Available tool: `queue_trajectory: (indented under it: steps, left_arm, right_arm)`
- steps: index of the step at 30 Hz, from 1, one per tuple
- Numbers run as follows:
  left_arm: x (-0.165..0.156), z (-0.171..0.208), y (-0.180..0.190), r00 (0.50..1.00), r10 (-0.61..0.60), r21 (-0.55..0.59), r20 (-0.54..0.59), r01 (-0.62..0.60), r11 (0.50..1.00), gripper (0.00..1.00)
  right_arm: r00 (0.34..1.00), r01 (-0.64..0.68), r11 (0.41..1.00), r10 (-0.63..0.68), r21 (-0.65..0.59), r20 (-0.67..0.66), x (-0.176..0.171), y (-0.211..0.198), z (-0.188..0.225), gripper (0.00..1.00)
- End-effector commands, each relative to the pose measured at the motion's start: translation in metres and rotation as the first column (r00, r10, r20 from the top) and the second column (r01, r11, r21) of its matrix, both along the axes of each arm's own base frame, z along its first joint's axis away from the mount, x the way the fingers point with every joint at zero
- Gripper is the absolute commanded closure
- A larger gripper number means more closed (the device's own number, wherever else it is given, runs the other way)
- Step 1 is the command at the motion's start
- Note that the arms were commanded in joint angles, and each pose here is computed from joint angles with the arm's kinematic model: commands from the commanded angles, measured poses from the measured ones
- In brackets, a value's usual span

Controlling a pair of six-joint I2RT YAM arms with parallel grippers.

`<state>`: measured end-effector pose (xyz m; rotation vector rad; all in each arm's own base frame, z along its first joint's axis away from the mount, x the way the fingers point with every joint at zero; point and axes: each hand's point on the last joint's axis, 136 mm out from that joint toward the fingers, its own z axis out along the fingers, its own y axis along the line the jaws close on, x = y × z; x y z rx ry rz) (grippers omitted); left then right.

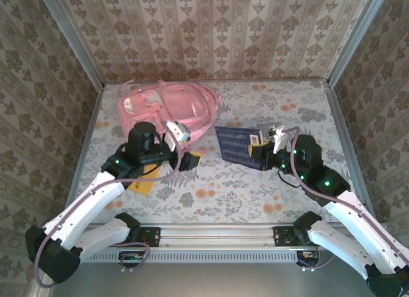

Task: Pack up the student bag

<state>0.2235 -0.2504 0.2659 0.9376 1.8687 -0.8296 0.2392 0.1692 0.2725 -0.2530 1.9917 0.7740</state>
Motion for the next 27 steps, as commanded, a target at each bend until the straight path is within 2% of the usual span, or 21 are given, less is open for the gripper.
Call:
queue_trajectory:
  steps: [1,4,7,9,11,14,18,21,24,27]
  left_arm:
    - [0.056,-0.002,0.037,0.91,0.373,0.053,-0.184,-0.37,0.928,0.15]
    - [0.092,-0.011,0.05,0.797,0.479,0.062,-0.368,-0.493,0.868,0.15]
    - [0.131,-0.011,0.052,0.689,0.547,0.048,-0.475,-0.6,0.799,0.17]
    - [0.156,-0.01,0.046,0.644,0.555,0.035,-0.527,-0.636,0.771,0.2]
    - [0.183,-0.017,0.041,0.577,0.566,0.045,-0.589,-0.676,0.735,0.24]
    - [0.221,-0.031,0.035,0.483,0.553,0.053,-0.679,-0.719,0.693,0.27]
    - [0.263,-0.058,0.022,0.405,0.497,0.048,-0.768,-0.737,0.674,0.31]
    - [0.287,-0.078,0.013,0.388,0.478,0.048,-0.788,-0.735,0.676,0.36]
    - [0.307,-0.087,0.0,0.441,0.427,-0.016,-0.789,-0.71,0.704,0.39]
    - [0.318,-0.097,-0.008,0.463,0.391,-0.05,-0.795,-0.694,0.719,0.45]
  right_arm:
    - [0.97,0.22,0.973,-0.211,0.068,-0.121,0.013,-0.026,-0.017,1.0]
    - [0.946,0.295,0.954,-0.283,0.056,-0.158,0.015,-0.037,-0.032,1.0]
    - [0.93,0.344,0.938,-0.334,0.039,-0.156,0.016,-0.047,-0.037,1.0]
    - [0.909,0.395,0.918,-0.385,0.037,-0.161,0.018,-0.055,-0.04,1.0]
    - [0.89,0.432,0.901,-0.421,0.031,-0.176,0.018,-0.061,-0.044,1.0]
    - [0.89,0.425,0.905,-0.41,0.035,-0.199,0.016,-0.059,-0.051,1.0]
    - [0.883,0.425,0.905,-0.415,-0.004,-0.22,0.012,-0.062,-0.062,1.0]
    - [0.883,0.417,0.908,-0.414,-0.034,-0.223,0.008,-0.064,-0.068,1.0]
    - [0.894,0.39,0.92,-0.388,-0.038,-0.225,0.005,-0.061,-0.075,1.0]
    - [0.899,0.374,0.927,-0.372,-0.037,-0.232,0.003,-0.058,-0.083,1.0]
